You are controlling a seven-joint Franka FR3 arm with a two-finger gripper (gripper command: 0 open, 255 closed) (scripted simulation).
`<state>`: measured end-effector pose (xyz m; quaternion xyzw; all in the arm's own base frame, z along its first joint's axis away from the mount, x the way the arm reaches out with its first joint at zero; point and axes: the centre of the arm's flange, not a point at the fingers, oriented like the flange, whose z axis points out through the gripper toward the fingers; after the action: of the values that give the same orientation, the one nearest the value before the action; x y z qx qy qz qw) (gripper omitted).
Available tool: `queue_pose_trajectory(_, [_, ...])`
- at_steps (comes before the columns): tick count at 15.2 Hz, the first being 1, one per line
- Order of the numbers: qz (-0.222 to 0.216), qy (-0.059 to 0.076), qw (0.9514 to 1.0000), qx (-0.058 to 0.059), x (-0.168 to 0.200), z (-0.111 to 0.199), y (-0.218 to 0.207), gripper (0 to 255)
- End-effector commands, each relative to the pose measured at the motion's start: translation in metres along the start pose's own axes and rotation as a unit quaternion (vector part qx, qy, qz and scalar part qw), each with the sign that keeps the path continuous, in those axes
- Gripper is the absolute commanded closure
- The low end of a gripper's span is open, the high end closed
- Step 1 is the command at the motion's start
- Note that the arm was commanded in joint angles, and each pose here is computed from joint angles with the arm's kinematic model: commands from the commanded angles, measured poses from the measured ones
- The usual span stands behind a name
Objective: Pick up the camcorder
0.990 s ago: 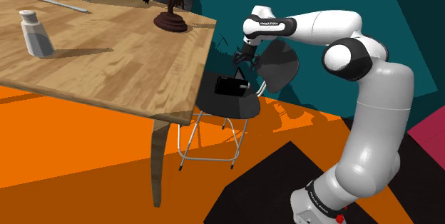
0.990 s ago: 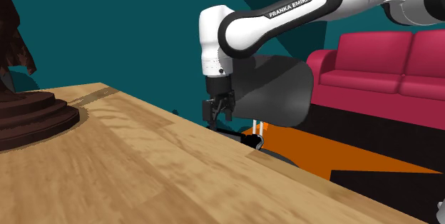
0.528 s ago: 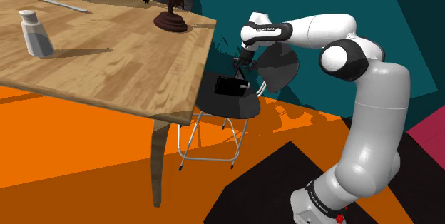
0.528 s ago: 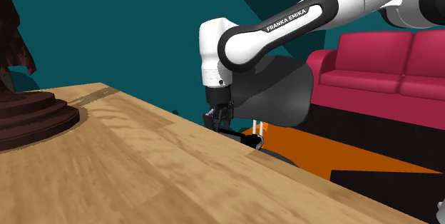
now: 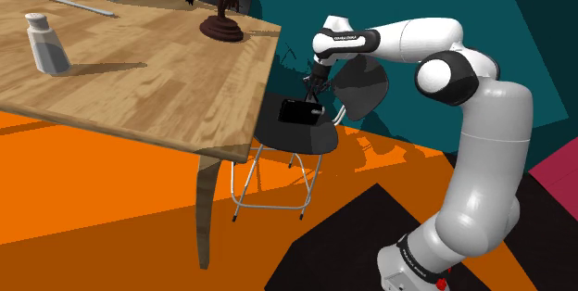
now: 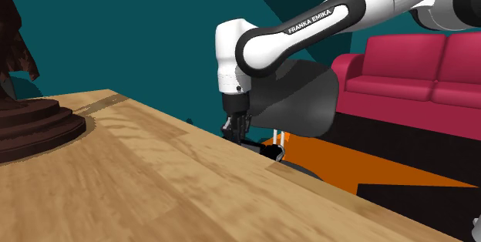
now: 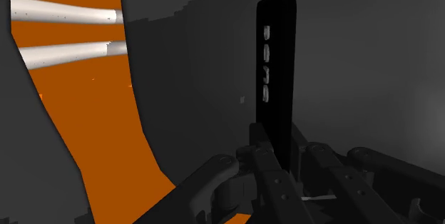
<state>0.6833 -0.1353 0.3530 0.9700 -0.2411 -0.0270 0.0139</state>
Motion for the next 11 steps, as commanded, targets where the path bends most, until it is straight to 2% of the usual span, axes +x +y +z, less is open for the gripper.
queue_pose_trajectory(1, [-0.001,-0.002,1.0,-0.001,0.0,0.001,0.001,255])
queue_pose_trajectory(11, [-0.001,-0.002,1.0,-0.001,-0.002,-0.051,0.003,255])
